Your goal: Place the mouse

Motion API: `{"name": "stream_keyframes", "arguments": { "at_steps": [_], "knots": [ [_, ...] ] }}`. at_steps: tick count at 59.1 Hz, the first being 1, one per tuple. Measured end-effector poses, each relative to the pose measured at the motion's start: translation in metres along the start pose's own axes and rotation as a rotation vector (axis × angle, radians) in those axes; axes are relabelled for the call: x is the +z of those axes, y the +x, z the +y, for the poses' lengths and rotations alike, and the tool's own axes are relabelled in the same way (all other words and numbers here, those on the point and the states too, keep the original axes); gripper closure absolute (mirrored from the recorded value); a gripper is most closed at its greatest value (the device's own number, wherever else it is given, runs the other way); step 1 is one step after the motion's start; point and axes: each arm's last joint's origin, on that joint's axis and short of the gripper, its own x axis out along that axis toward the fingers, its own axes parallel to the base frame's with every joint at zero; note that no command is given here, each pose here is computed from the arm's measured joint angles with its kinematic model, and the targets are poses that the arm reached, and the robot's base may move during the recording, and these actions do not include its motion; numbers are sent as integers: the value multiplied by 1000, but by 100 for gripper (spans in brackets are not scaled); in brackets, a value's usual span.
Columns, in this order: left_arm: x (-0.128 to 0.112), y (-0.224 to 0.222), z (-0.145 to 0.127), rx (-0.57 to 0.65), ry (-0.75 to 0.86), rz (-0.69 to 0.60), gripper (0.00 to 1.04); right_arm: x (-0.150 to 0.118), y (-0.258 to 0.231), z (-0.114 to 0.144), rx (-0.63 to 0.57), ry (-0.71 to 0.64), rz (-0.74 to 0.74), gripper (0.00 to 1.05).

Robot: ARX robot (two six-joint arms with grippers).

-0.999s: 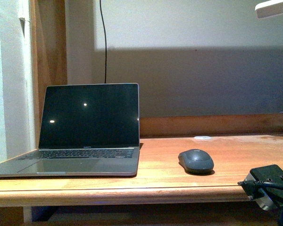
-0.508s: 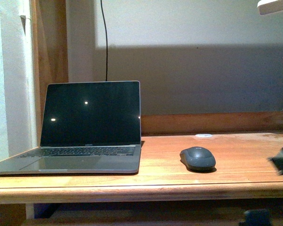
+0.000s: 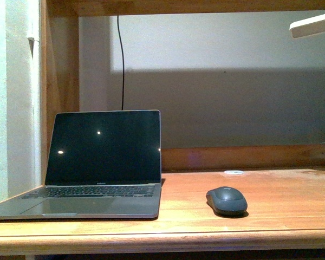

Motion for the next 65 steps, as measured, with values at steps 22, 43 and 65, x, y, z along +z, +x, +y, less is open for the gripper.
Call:
{"name": "stream_keyframes", "arguments": {
  "at_steps": [22,43,65],
  "knots": [
    [0,0,0,1,0,0,8,-37,-9,-22,-416,-277,-132,67],
    [0,0,0,0,0,0,8,-60,-8,-30,-417,-295,-130,102],
    [0,0,0,0,0,0,8,-71,-8,-34,-417,-296,-132,102]
  ]
}}
